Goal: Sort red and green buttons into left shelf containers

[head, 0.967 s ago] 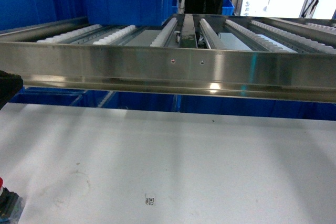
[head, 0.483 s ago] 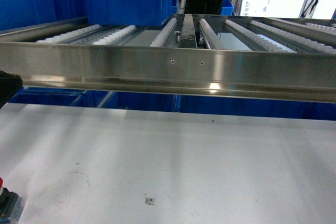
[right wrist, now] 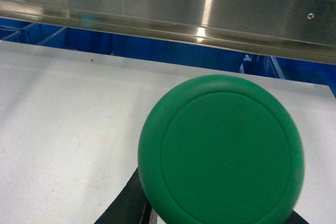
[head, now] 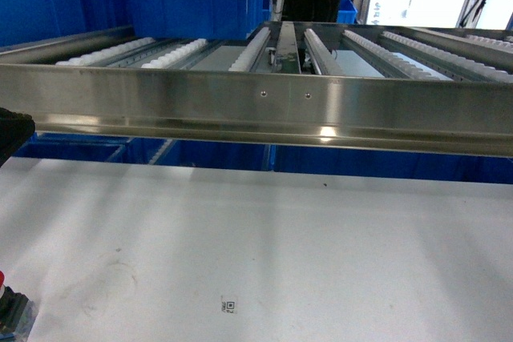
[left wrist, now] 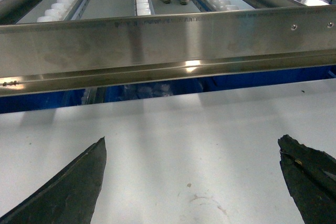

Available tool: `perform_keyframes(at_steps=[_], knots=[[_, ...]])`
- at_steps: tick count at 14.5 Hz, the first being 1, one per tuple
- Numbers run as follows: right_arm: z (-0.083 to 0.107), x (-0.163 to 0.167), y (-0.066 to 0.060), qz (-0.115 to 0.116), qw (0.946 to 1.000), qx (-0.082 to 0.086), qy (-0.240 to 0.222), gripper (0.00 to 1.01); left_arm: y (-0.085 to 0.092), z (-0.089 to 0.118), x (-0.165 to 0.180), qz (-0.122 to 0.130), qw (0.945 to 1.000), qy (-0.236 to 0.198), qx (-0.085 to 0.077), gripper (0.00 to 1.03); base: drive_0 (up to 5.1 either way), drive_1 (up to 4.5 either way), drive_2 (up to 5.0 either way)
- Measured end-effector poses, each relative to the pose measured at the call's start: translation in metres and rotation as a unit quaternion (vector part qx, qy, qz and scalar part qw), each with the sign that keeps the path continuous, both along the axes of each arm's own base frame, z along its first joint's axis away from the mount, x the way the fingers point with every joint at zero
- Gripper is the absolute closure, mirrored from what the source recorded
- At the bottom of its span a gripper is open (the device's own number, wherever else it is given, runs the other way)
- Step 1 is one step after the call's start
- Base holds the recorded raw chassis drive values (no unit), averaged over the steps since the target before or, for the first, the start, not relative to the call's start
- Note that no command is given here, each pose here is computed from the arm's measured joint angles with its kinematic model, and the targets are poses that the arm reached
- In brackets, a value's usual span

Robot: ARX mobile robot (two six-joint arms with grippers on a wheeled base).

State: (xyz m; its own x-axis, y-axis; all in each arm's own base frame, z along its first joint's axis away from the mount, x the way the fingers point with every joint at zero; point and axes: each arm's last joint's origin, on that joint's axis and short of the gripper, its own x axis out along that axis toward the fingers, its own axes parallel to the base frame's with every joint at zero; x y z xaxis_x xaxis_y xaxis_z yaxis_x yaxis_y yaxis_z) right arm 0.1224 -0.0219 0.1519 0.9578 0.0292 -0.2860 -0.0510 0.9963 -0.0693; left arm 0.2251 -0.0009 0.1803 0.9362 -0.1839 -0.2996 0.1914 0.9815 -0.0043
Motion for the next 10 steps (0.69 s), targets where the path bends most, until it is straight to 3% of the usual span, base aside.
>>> perform_keyframes(at_steps=[3, 7, 8, 10], knots=[[0.0, 0.0, 0.0, 0.0, 1.0, 0.0, 0.0, 0.75, 0.0, 0.0, 0.0, 0.002, 1.0, 0.0, 0.0, 0.05, 0.0, 0.0, 0.0], [0.0, 0.0, 0.0, 0.0, 1.0, 0.0, 0.0, 0.75, -0.003, -0.013, -0.005, 0.064, 0.9971, 0.028, 0.028, 0.05, 0.0, 0.0, 0.0], [0.0, 0.0, 0.0, 0.0, 1.0, 0.0, 0.0, 0.75, -0.004, -0.028, -0.004, 0.093, 0.9929, 0.063, 0.039, 0.05, 0.0, 0.0, 0.0], [0.0, 0.0, 0.0, 0.0, 1.0, 0.0, 0.0, 0.75, -0.008, -0.041, -0.004, 0.109, 0.9883, 0.098, 0.041, 0.05, 0.0, 0.0, 0.0]])
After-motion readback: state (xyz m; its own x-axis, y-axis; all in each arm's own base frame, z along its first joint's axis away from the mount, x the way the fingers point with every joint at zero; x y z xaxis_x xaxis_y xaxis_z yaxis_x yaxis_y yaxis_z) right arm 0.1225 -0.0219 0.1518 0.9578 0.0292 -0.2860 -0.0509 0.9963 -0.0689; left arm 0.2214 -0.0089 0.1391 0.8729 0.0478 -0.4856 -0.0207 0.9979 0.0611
